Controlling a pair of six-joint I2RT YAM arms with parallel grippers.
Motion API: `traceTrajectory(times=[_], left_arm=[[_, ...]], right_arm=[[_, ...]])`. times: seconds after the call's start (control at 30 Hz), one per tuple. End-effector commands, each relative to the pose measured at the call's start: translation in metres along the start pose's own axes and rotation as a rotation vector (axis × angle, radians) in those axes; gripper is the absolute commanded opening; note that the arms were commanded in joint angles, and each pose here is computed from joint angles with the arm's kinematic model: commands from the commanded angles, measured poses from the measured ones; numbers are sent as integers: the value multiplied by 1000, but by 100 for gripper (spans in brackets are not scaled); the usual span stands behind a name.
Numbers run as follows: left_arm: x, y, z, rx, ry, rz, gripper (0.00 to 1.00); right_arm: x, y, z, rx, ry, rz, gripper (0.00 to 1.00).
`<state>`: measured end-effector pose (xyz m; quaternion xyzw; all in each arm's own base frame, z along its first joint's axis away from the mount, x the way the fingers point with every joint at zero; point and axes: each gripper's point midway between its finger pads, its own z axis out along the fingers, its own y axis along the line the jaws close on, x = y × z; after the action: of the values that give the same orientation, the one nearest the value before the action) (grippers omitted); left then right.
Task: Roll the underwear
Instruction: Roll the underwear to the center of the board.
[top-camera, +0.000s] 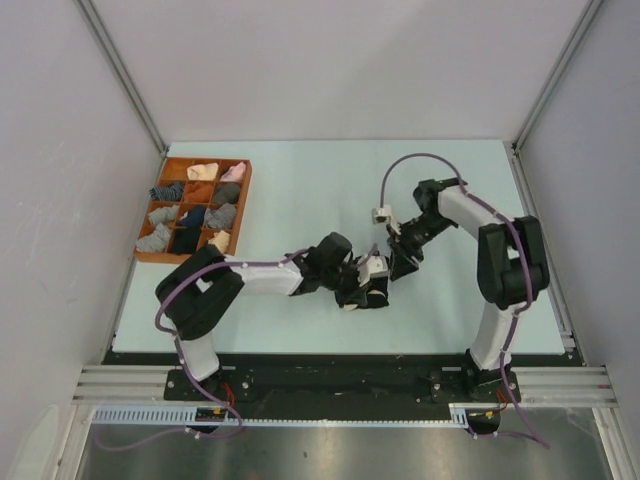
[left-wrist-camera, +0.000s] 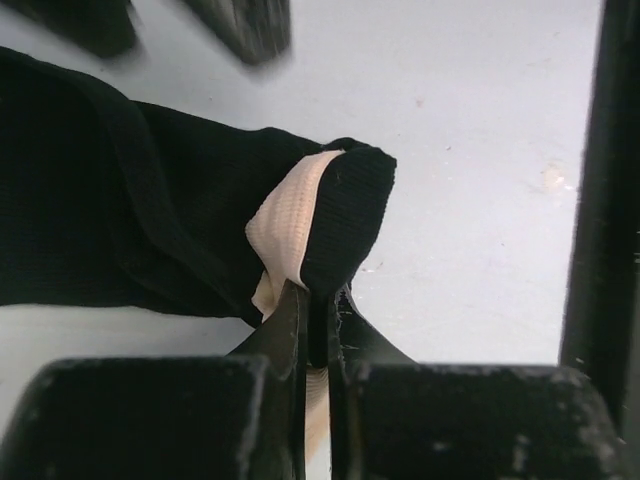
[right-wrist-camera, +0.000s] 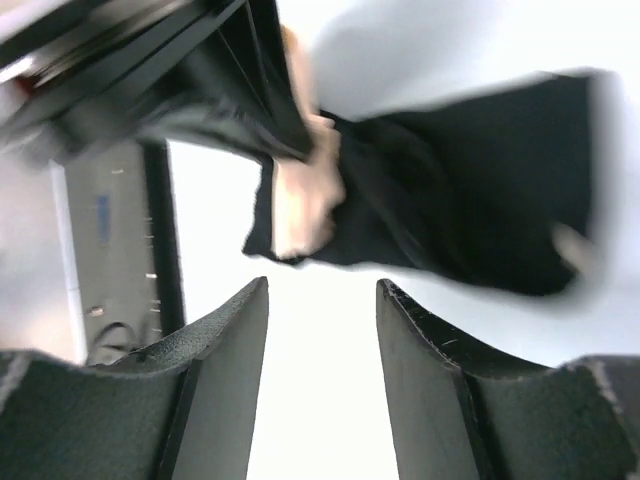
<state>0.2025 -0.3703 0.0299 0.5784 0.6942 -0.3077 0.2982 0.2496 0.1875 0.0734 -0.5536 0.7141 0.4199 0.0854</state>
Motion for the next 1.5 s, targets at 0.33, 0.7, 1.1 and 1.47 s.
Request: traceTrajectory(times=[0.33,0.7,1.1,1.47], left_arm=[[73,-4,27,455,284,-689,5],[69,24,31,426,225,-774,15],[-31,64,-69,8,-400,-388,54],[-23,-12,-64,-165,-251,199,73]], right_arm=[[-13,40,2,446,68,-869,73],[9,-9,42,489,313,-896,67],[37,7,52,236,251,-552,26],[26,31,42,-154,92,-51,25]])
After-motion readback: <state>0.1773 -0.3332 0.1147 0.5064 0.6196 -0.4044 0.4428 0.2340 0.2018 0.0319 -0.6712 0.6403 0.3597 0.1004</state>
